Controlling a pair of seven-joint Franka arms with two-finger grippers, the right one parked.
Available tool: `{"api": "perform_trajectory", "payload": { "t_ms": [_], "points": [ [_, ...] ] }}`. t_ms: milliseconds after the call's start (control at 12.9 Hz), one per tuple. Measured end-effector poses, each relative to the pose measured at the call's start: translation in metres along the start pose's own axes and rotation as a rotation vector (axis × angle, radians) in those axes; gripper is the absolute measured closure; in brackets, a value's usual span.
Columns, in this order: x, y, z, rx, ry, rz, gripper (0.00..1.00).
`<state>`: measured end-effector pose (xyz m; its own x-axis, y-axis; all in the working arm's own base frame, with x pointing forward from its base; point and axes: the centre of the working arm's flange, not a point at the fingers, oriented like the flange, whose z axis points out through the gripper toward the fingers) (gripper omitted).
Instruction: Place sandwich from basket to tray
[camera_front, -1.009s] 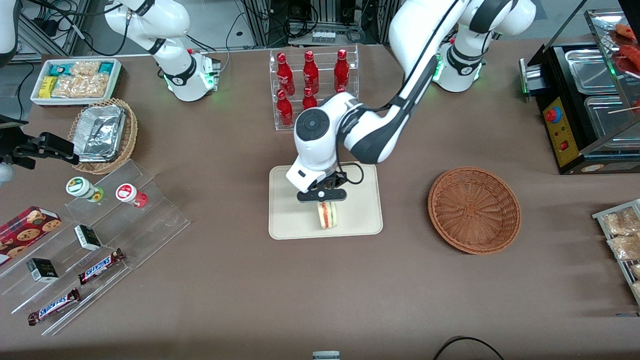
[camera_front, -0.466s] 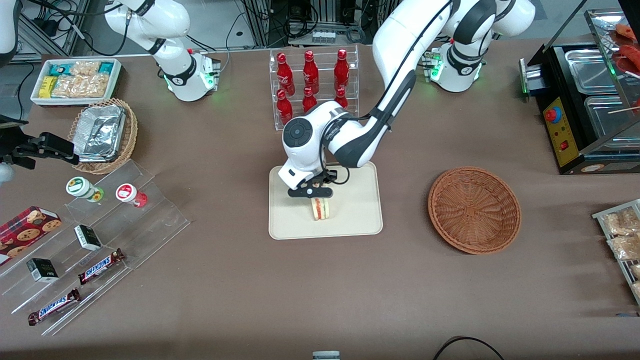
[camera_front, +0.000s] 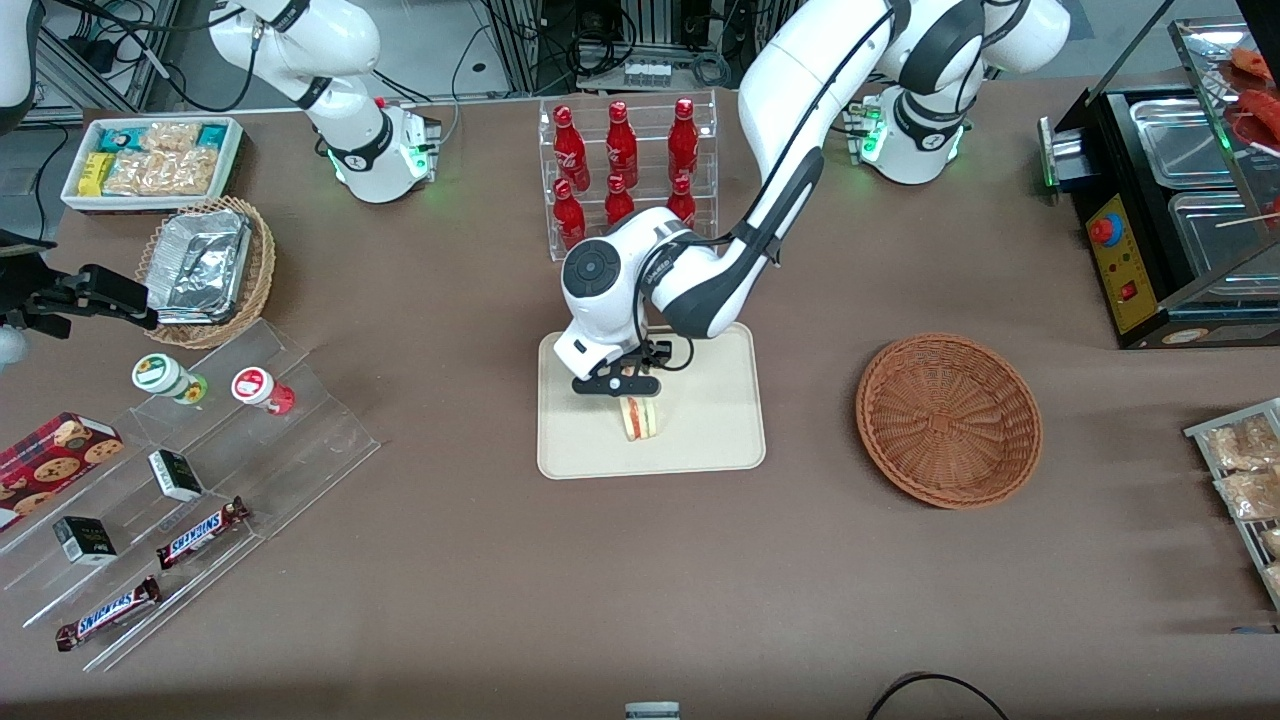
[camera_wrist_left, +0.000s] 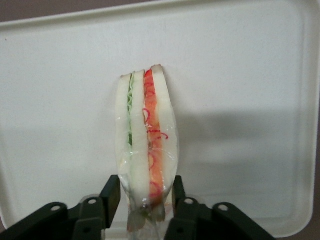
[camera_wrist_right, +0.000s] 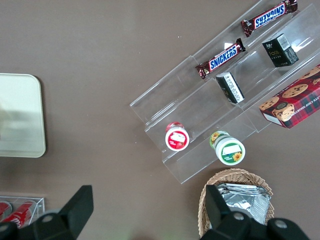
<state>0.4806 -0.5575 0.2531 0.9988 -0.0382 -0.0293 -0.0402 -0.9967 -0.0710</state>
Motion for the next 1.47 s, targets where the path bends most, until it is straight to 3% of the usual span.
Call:
{"api": "perform_trajectory", "payload": {
  "t_ms": [155, 310, 466, 698, 1241, 1474],
  "points": [
    [0.019, -0.016, -0.038, -0.012, 0.046, -0.093, 0.24],
    [0.045, -0.051, -0.106, -0.041, 0.121, -0.216, 0.01],
    [0.06, -0.098, -0.168, -0.039, 0.161, -0.304, 0.0],
    [0.07, -0.172, -0.217, -0.027, 0.139, -0.402, 0.0],
    [0.082, -0.358, -0.238, 0.004, 0.075, -0.334, 0.0],
    [0.086, -0.419, -0.241, 0.012, 0.009, -0.25, 0.0]
  ]
}}
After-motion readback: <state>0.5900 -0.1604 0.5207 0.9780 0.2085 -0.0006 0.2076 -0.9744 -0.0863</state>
